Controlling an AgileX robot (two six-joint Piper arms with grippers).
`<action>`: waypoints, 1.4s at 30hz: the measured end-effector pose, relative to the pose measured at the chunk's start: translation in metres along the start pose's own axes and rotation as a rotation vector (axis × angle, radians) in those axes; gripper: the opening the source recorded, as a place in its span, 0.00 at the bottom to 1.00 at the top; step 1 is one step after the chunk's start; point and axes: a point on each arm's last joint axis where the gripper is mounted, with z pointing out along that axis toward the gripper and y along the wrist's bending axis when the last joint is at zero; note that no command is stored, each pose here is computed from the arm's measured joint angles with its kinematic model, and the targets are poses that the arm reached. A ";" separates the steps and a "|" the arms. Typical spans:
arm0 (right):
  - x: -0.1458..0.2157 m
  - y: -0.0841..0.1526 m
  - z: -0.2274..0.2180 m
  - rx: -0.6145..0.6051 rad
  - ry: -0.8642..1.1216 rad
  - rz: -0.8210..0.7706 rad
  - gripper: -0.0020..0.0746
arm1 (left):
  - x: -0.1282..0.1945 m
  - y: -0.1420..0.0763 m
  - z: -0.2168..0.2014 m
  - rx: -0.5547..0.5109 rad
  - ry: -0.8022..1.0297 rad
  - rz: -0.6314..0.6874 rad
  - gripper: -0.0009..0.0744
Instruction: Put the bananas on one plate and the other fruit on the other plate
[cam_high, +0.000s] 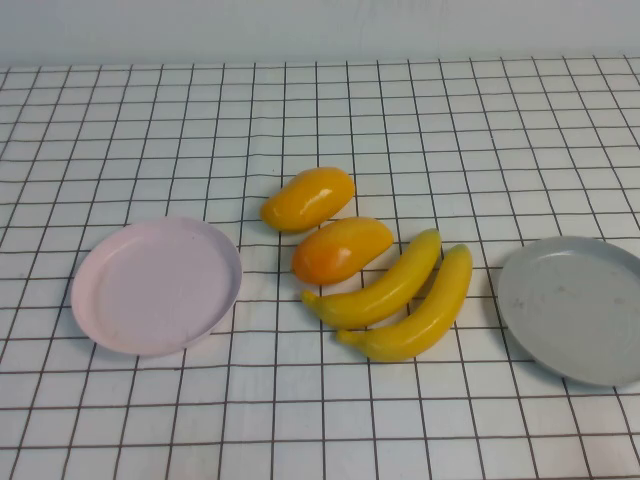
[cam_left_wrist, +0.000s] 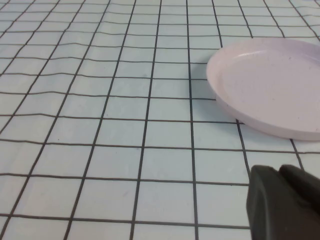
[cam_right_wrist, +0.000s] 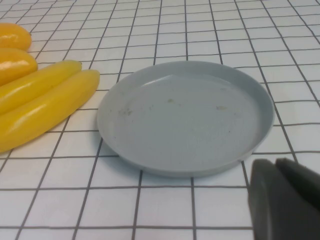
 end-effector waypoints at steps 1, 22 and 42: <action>0.000 0.000 0.000 0.000 0.000 0.000 0.01 | 0.000 0.000 0.000 0.000 0.000 0.000 0.01; 0.000 0.000 0.000 0.000 0.000 0.000 0.01 | 0.000 -0.009 -0.001 0.159 0.001 0.050 0.01; 0.000 0.000 0.000 0.000 0.000 0.000 0.01 | 0.000 -0.009 -0.001 0.165 0.001 0.051 0.01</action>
